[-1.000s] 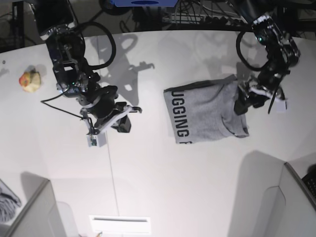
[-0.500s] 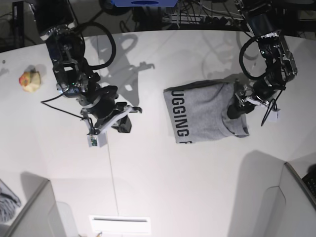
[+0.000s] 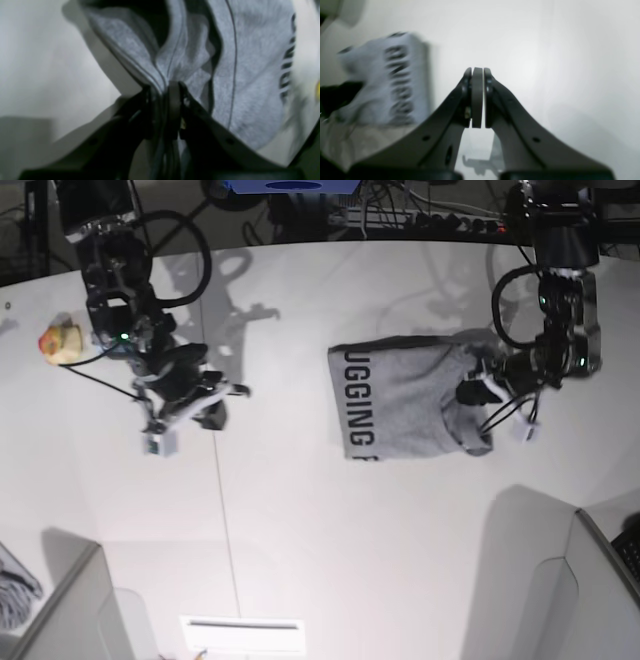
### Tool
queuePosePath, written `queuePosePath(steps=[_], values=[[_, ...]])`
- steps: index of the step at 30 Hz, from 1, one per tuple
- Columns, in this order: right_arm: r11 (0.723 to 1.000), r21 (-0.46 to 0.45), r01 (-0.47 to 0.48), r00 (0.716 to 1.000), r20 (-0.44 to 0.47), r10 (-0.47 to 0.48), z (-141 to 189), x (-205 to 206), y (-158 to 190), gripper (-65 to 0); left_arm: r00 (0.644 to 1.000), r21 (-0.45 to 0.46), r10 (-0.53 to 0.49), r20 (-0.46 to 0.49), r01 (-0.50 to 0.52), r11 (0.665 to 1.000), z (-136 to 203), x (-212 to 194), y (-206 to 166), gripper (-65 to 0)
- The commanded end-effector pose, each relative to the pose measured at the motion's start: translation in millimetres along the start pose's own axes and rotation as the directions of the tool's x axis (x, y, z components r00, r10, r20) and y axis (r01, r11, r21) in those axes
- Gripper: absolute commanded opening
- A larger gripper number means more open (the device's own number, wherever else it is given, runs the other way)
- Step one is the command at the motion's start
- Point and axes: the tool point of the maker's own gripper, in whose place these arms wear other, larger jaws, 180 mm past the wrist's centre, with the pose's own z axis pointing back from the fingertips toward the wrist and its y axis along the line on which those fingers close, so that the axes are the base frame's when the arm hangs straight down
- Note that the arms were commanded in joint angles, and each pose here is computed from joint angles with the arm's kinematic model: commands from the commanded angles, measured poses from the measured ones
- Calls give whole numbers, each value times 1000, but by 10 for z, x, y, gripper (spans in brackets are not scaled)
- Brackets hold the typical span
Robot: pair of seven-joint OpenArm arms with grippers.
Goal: Fold the T-shirt properly
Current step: 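Grasp the bundle edge with the left gripper and rotate it upright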
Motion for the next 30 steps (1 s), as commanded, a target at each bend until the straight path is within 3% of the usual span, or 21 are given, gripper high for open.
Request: queuePosePath(steps=[1,5,12,15,23,30], values=[[1000,2,-5,999,47,5,47,142,-19,-650,994,34,-80,-69,82,996,-1,5,24,-650],[998,-55,40,998,43,-38,119,65,-262,-650,924,46,-326,-200,341,939,-195,97,-149,-650],[990,-114,84,996,-12,-86,220,-276,-481,-650,707,41,-628,-325,674,738,-479,315,-462,-650],[987,-130,95,994,-44,-101,259,-438,-526,-650,624,15,-708,-330,754,657,-618,407,-702,-650],[980,-153,130,983,-107,-147,333,-794,-542,-650,410,-56,-883,-227,900,433,-972,459,-1428,-650],[961,-177,212,969,-86,-230,363,-852,-572,-650,271,-129,-952,-141,949,289,-1195,388,-1781,-650]])
